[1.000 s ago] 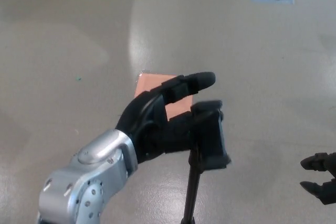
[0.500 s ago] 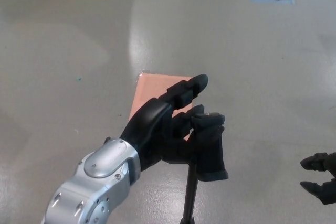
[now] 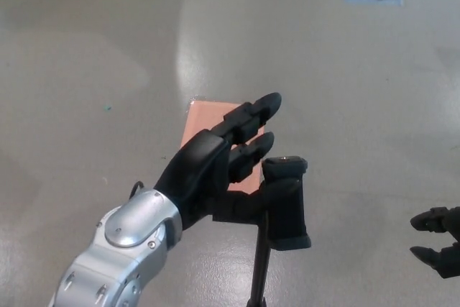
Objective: The robot uses its left hand to grab the top of a phone stand kept on the floor and rotates it anti-clockwise
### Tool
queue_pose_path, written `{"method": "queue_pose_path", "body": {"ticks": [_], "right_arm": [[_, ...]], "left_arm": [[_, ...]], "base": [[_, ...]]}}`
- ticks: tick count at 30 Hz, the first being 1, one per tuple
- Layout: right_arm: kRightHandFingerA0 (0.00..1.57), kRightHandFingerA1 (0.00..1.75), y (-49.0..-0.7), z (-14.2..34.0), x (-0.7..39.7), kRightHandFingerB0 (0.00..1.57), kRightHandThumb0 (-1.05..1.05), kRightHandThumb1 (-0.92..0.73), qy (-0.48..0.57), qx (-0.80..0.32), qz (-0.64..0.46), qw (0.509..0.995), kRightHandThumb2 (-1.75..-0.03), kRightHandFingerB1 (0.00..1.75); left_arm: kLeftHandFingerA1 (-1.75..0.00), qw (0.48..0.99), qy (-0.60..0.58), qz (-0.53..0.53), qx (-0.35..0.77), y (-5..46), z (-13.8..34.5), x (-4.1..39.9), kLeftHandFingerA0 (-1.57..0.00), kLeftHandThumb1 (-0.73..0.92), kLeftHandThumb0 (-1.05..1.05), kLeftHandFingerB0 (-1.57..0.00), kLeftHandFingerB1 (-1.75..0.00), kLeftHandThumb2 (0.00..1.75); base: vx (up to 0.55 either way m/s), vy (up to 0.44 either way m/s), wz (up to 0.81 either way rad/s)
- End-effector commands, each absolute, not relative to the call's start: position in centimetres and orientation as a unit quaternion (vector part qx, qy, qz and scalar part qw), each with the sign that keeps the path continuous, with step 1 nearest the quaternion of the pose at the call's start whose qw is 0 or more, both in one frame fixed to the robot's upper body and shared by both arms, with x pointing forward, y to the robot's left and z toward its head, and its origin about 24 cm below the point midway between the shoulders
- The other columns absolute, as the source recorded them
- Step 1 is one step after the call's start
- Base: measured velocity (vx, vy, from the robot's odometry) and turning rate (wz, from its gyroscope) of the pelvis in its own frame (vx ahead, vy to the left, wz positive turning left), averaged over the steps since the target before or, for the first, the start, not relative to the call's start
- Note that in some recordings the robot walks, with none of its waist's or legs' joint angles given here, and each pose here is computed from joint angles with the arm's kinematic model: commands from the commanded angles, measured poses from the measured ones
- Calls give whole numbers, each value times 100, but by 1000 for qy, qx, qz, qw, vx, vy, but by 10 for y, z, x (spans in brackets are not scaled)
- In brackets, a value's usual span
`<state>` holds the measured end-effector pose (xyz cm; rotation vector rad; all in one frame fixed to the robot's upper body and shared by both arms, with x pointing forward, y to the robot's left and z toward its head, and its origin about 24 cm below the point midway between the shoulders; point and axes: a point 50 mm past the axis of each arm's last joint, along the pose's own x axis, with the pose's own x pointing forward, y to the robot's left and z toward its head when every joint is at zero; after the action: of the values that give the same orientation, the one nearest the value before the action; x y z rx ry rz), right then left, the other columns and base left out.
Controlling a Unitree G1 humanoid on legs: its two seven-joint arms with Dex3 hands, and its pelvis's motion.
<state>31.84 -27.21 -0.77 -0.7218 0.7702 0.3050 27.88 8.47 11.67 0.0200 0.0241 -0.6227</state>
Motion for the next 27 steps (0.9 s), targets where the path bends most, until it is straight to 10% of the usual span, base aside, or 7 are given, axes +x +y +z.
{"method": "queue_pose_path", "body": {"ticks": [1, 12, 13, 27], "right_arm": [[27, 44, -275, -4, 320, 11, -47, -71, 372, -348, 143, 848, -79, 35], [28, 43, -273, -3, 322, 13, -45, -72, 369, -352, 148, 847, -77, 35], [26, 43, -273, -2, 322, 13, -45, -73, 369, -351, 148, 848, -77, 35], [24, 42, -272, -5, 321, 13, -44, -73, 375, -345, 148, 848, -77, 34]], "left_arm": [[0, 950, -51, -305, 30, 99, 133, 285, 0, 40, -74, 0, 0, 69], [0, 926, -118, -359, 6, 144, 183, 289, 0, 51, -81, 0, 0, 56], [0, 918, -116, -380, 8, 153, 188, 289, 0, 45, -78, 0, -4, 83], [-30, 901, -132, -402, -95, 260, 196, 287, -10, 51, -92, -1, -14, 83]], "base": [[0, 0, 0], [0, 0, 0], [0, 0, 0], [0, 0, 0]]}}
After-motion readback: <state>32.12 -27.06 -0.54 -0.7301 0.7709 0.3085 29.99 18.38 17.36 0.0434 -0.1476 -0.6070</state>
